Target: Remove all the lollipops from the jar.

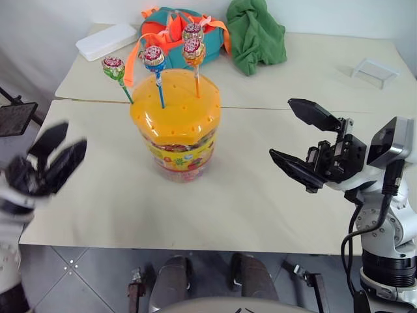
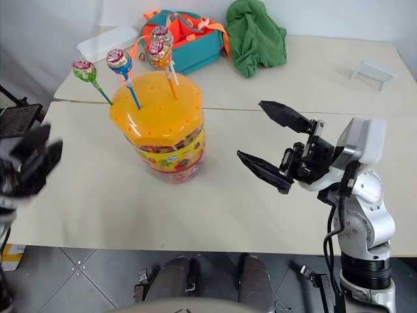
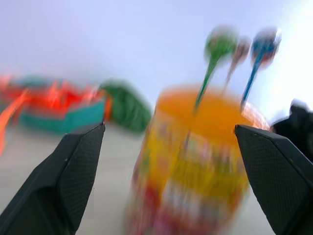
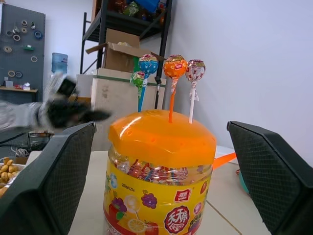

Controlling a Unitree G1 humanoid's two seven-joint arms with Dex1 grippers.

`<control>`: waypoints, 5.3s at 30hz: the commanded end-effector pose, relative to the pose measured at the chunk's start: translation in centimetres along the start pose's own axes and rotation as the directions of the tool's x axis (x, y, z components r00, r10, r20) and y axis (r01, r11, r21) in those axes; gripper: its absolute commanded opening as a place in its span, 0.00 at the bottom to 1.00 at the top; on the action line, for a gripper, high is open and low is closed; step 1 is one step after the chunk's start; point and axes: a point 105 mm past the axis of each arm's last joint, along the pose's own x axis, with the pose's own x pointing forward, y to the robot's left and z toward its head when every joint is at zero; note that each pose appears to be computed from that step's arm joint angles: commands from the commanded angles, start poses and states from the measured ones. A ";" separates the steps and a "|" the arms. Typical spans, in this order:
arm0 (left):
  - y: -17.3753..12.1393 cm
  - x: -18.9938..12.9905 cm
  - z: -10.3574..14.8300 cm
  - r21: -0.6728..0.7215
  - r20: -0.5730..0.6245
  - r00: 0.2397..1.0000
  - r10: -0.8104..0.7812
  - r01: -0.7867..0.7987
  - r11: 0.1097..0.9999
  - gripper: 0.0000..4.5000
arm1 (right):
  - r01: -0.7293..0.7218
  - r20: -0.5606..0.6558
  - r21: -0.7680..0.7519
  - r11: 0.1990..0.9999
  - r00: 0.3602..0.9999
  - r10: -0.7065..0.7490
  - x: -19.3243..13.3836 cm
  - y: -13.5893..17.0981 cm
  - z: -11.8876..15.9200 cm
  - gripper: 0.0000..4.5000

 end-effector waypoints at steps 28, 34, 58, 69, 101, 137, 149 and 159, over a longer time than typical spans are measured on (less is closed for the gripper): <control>2.3 5.1 4.7 -0.161 0.246 0.968 -0.046 0.088 0.983 0.00 | -0.143 0.076 -0.075 0.987 0.986 0.149 2.3 2.0 1.3 1.00; 6.1 -2.2 4.3 -0.075 0.021 0.963 0.270 -0.268 0.960 0.00 | -0.367 -0.039 -0.036 0.929 0.930 0.366 1.9 3.1 -0.6 1.00; 2.3 -9.5 0.7 0.207 -0.496 0.848 0.189 -0.097 0.974 0.66 | -0.389 -0.239 0.002 0.921 0.894 0.378 -1.7 1.3 -2.2 1.00; -3.8 5.7 0.5 0.043 -0.262 0.885 -0.385 0.409 0.912 0.66 | -0.119 0.006 -0.035 0.992 0.993 0.120 0.5 1.3 3.0 1.00; 7.9 -9.8 -3.7 0.139 -0.591 0.707 0.388 -0.385 0.912 0.00 | -0.493 -0.182 0.072 0.867 0.848 0.497 1.3 3.5 -2.9 1.00; -0.9 -3.3 1.2 -0.074 -0.130 0.990 -0.057 0.048 0.996 1.00 | -0.296 -0.145 0.158 0.942 0.937 0.318 12.7 -0.3 -2.3 1.00; -1.2 -5.1 0.4 -0.093 -0.082 0.994 -0.066 0.059 0.994 1.00 | -0.339 -0.155 0.177 0.924 0.917 0.366 15.2 0.6 -2.7 0.71; -1.9 -5.2 0.3 -0.107 -0.063 0.992 -0.113 0.106 0.989 1.00 | -0.346 -0.064 0.168 0.923 0.931 0.360 15.6 0.0 -1.9 0.00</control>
